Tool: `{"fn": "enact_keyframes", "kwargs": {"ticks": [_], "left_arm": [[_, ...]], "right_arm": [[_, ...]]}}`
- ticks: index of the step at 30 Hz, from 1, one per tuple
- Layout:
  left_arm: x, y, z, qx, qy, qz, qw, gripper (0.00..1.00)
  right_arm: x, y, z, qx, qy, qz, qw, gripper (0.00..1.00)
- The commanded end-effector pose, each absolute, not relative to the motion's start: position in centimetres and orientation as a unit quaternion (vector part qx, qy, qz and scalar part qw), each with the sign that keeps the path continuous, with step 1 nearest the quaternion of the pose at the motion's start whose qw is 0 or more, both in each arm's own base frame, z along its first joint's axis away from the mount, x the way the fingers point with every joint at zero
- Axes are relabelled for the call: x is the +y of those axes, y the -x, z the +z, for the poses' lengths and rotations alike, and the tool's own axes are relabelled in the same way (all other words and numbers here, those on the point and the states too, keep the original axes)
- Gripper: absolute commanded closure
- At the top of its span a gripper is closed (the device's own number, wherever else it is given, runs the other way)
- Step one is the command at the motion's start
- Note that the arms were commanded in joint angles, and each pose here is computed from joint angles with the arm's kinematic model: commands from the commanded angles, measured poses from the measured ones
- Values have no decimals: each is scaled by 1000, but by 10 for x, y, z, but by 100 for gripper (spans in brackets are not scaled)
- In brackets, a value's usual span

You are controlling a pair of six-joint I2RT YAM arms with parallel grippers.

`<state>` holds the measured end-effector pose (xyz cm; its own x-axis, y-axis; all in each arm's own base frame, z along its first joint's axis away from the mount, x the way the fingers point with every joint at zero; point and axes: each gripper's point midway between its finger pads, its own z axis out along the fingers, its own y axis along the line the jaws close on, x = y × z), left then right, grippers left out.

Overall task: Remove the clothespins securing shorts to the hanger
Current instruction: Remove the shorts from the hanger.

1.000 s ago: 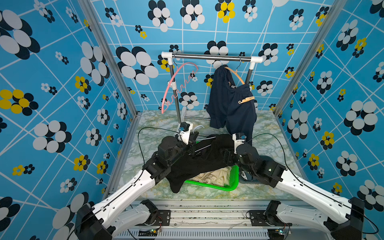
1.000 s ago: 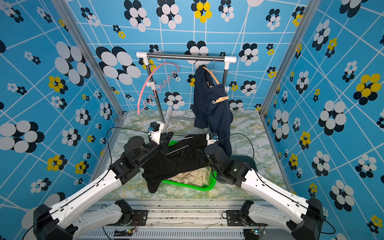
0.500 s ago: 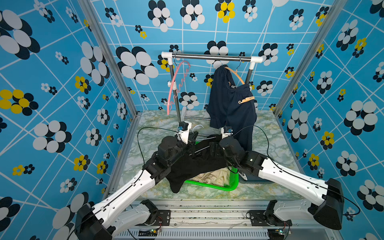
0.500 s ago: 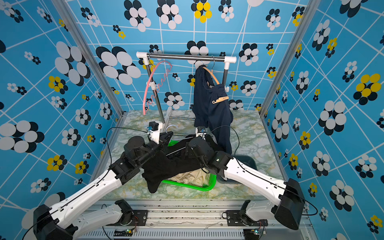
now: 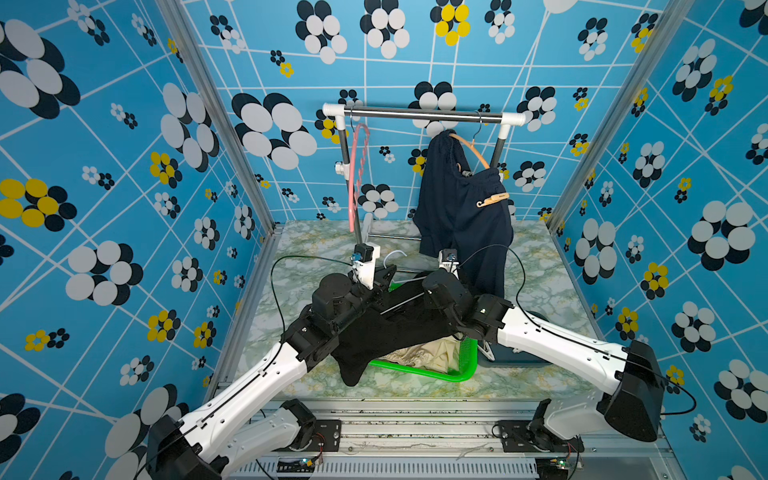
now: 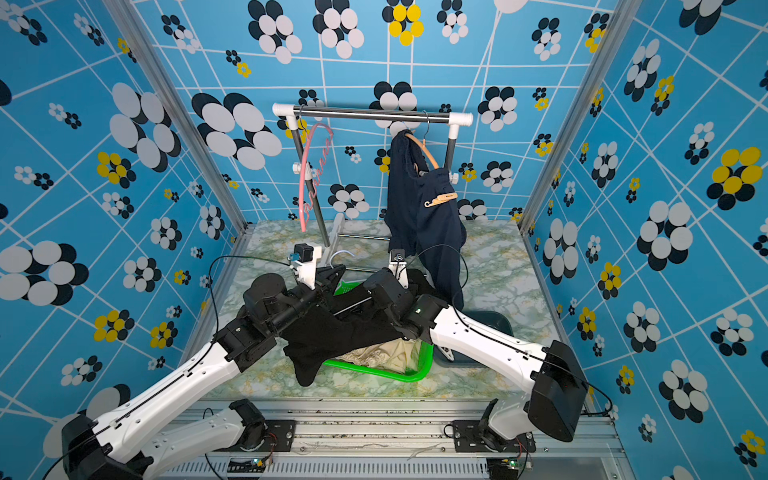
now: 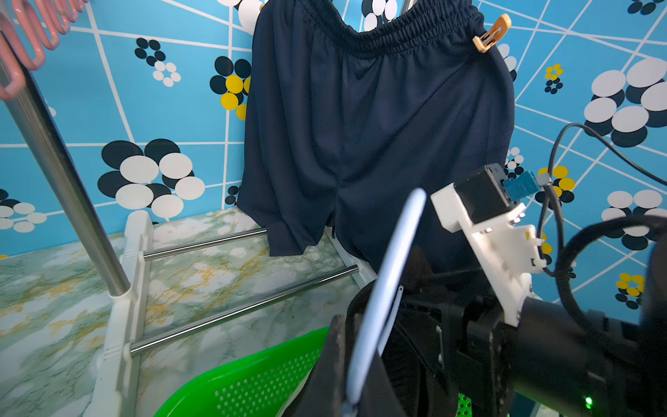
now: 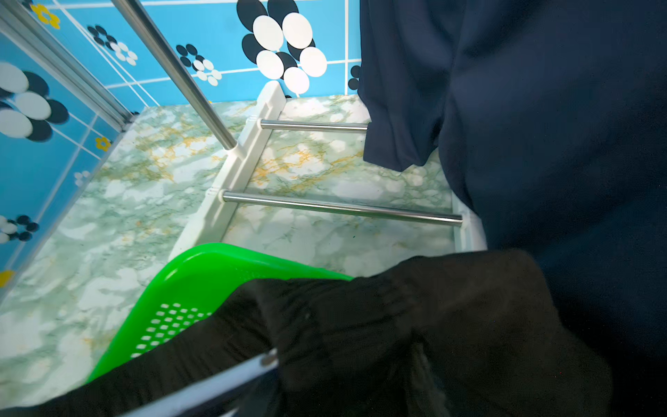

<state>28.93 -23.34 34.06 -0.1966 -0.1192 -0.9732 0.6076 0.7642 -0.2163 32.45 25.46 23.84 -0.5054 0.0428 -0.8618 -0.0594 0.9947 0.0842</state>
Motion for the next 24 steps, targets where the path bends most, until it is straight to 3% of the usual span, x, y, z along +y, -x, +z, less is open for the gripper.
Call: {"fn": "enact_keyframes", "kwargs": {"ticks": [1, 8, 24], "left_arm": [[-232, -277, 364, 685, -179, -313, 633, 100], [-226, -269, 355, 695, -201, -292, 626, 100], [-209, -254, 343, 694, -233, -250, 633, 100]], "right_arm": [[234, -325, 255, 854, -14, 26, 519, 75], [207, -322, 271, 847, -29, 19, 530, 99], [153, -323, 295, 843, -59, 3, 534, 100]]}}
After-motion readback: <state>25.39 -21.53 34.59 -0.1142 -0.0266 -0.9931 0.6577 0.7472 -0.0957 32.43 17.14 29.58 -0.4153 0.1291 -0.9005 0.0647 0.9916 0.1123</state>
